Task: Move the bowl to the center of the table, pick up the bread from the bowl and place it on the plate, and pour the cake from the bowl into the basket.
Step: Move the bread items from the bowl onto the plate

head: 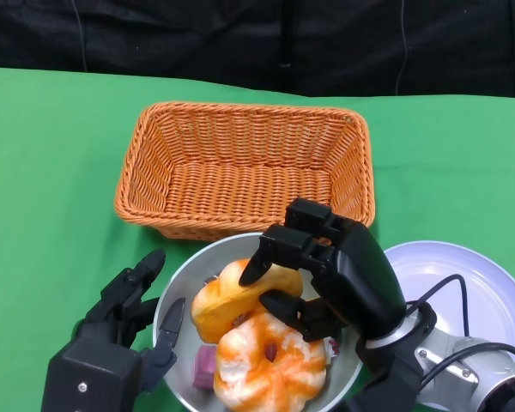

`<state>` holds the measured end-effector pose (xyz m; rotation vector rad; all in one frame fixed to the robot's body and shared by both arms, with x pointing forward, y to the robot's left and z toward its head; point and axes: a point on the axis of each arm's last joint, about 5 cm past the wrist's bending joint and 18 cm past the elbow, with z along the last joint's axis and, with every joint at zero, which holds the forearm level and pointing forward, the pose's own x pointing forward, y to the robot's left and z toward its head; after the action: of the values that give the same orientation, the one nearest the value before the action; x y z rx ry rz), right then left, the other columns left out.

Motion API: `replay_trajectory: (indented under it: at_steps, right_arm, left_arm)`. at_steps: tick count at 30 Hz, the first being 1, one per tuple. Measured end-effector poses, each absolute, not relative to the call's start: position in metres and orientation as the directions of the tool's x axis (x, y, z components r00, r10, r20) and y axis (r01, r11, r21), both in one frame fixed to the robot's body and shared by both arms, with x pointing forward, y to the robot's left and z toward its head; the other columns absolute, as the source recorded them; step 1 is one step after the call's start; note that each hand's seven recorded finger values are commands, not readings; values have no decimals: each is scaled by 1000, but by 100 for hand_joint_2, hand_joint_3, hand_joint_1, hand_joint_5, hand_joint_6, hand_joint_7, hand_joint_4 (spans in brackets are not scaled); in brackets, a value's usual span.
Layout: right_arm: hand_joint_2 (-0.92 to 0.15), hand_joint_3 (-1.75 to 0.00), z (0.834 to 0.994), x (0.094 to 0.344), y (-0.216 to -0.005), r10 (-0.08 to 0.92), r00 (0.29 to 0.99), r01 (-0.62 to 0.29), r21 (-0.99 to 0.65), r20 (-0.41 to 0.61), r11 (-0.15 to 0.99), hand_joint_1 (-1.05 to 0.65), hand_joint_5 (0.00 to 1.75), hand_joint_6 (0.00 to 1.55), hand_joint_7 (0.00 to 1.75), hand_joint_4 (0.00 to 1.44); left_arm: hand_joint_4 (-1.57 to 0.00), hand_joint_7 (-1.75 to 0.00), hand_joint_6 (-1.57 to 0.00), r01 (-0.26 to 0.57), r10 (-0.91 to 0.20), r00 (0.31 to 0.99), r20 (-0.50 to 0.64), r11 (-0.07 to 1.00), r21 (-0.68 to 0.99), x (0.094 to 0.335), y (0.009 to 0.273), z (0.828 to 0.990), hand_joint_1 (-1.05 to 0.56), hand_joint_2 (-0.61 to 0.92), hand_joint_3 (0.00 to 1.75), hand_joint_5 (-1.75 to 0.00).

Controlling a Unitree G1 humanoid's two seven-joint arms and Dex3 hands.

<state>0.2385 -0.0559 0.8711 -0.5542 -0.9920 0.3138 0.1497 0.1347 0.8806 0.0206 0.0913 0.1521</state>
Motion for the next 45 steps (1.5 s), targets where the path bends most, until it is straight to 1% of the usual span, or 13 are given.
replay_trajectory:
  at_steps: [2, 6, 10, 15, 19, 22, 25, 27, 30, 33, 37, 41, 45]
  right_arm:
    - [-17, -162, 873, 239, -56, 482, 509, 2, -561, 714, 828, -20, 175, 81, 155, 97]
    - [-15, -171, 881, 241, -56, 455, 488, 5, -524, 745, 852, -21, 175, 83, 153, 97]
    - [-13, -174, 896, 245, -58, 395, 460, 25, -456, 795, 889, -23, 173, 85, 150, 97]
    - [-8, -175, 913, 245, -63, 327, 455, 12, -373, 828, 928, -21, 171, 91, 142, 98]
    - [-9, -175, 926, 244, -68, 256, 455, 12, -294, 853, 956, -21, 172, 92, 141, 99]
    - [-11, -175, 930, 242, -73, 240, 452, 11, -274, 859, 962, -21, 174, 91, 141, 99]
    - [-10, -174, 930, 241, -79, 239, 449, 14, -274, 861, 962, -21, 175, 89, 142, 97]
    - [-12, -175, 931, 240, -85, 237, 447, 11, -271, 863, 963, -16, 175, 88, 144, 97]
    - [-13, -175, 931, 238, -97, 212, 463, 22, -251, 861, 968, -8, 175, 89, 145, 97]
    - [-14, -175, 931, 237, -110, 190, 480, 54, -245, 857, 968, -5, 175, 89, 144, 98]
    - [-13, -175, 931, 236, -130, 189, 505, 99, -274, 842, 957, -3, 172, 90, 143, 99]
    - [-12, -171, 931, 234, -154, 190, 553, 152, -322, 811, 934, -12, 174, 90, 144, 99]
    - [-7, -174, 933, 234, -170, 177, 627, 211, -385, 758, 899, -8, 175, 92, 142, 103]
  left_arm:
    - [-22, -3, -49, -150, 152, 984, -91, 988, 27, 150, 135, 881, -54, 92, 51, -89]
    - [-22, -3, -48, -147, 148, 984, -99, 989, 17, 150, 135, 881, -54, 92, 52, -89]
    - [-21, -3, -49, -143, 143, 985, -101, 990, 7, 150, 135, 881, -54, 92, 51, -89]
    - [-21, -3, -49, -142, 142, 985, -100, 990, 3, 149, 136, 881, -53, 92, 52, -90]
    - [-21, -3, -49, -143, 143, 985, -98, 990, 7, 150, 137, 881, -54, 92, 52, -90]
    - [-21, -3, -49, -143, 143, 985, -101, 990, 8, 150, 137, 880, -53, 92, 52, -90]
    - [-21, -3, -49, -146, 146, 984, -103, 989, 9, 150, 138, 880, -53, 92, 52, -90]
    - [-21, -3, -49, -146, 146, 984, -103, 989, 10, 150, 138, 880, -53, 92, 52, -90]
    - [-21, -3, -49, -148, 148, 983, -104, 989, 12, 150, 139, 880, -54, 92, 52, -90]
    - [-21, -3, -49, -149, 149, 983, -104, 989, 13, 150, 139, 879, -53, 92, 52, -89]
    - [-20, -2, -49, -148, 149, 984, -102, 989, 13, 150, 139, 880, -53, 92, 52, -88]
    - [-20, -2, -49, -153, 154, 983, -103, 988, 16, 150, 141, 879, -53, 92, 52, -88]
    - [-20, -2, -49, -148, 148, 984, -102, 989, 12, 150, 142, 879, -52, 92, 52, -87]
